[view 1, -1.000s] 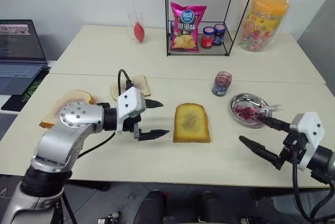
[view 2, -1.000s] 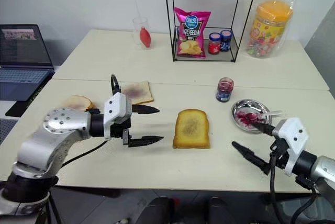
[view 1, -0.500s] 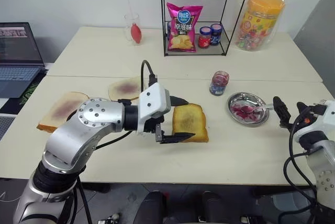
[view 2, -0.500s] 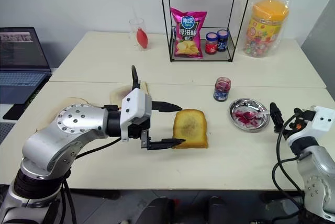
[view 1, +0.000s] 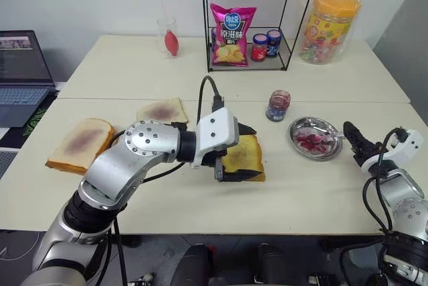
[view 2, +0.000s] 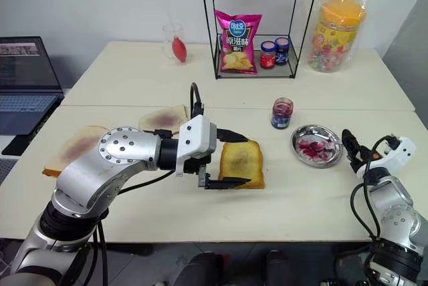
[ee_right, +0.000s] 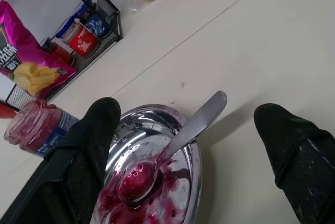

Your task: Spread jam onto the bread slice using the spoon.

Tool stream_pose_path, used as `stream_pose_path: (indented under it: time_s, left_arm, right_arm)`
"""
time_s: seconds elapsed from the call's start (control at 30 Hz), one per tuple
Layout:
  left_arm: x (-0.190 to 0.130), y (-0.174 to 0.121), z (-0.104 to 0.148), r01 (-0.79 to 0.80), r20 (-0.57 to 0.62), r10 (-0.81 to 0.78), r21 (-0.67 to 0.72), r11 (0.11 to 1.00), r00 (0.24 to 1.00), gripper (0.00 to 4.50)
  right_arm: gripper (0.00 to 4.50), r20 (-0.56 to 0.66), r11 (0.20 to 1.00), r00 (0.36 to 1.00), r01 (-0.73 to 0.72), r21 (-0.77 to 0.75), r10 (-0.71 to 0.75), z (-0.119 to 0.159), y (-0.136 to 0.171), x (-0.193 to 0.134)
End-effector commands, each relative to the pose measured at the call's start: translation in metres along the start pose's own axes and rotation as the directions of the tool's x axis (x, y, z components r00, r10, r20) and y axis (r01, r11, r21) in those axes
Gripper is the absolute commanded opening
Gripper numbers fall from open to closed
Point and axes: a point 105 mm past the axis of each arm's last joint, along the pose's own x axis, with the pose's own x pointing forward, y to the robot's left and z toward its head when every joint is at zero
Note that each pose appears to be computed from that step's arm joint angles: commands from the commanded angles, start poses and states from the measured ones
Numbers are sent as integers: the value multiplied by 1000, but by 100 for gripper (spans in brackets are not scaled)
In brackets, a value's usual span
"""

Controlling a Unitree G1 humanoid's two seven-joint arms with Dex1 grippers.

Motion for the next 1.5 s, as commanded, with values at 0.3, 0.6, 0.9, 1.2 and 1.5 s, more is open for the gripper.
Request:
stream_pose_path:
  time_s: [0.3,0.6,0.9,1.2,1.5]
  left_arm:
    - [4,4,9,3,27,-4,42,999,1000,449]
    - [3,6,9,-4,22,3,48,999,1000,450]
    - [5,7,4,-7,14,6,49,999,1000,450]
    - [2,9,-2,-30,-1,30,45,999,1000,450]
    - [-11,21,-9,-149,18,150,-53,987,989,450]
  right_arm:
    - [450,24,995,998,-56,83,54,12,4,22]
    - [414,12,988,996,-94,125,94,8,9,25]
    - [232,22,984,994,-110,142,108,11,8,30]
    - [31,28,978,988,-153,139,151,15,16,26]
    - [3,25,951,951,-308,-17,308,34,61,5]
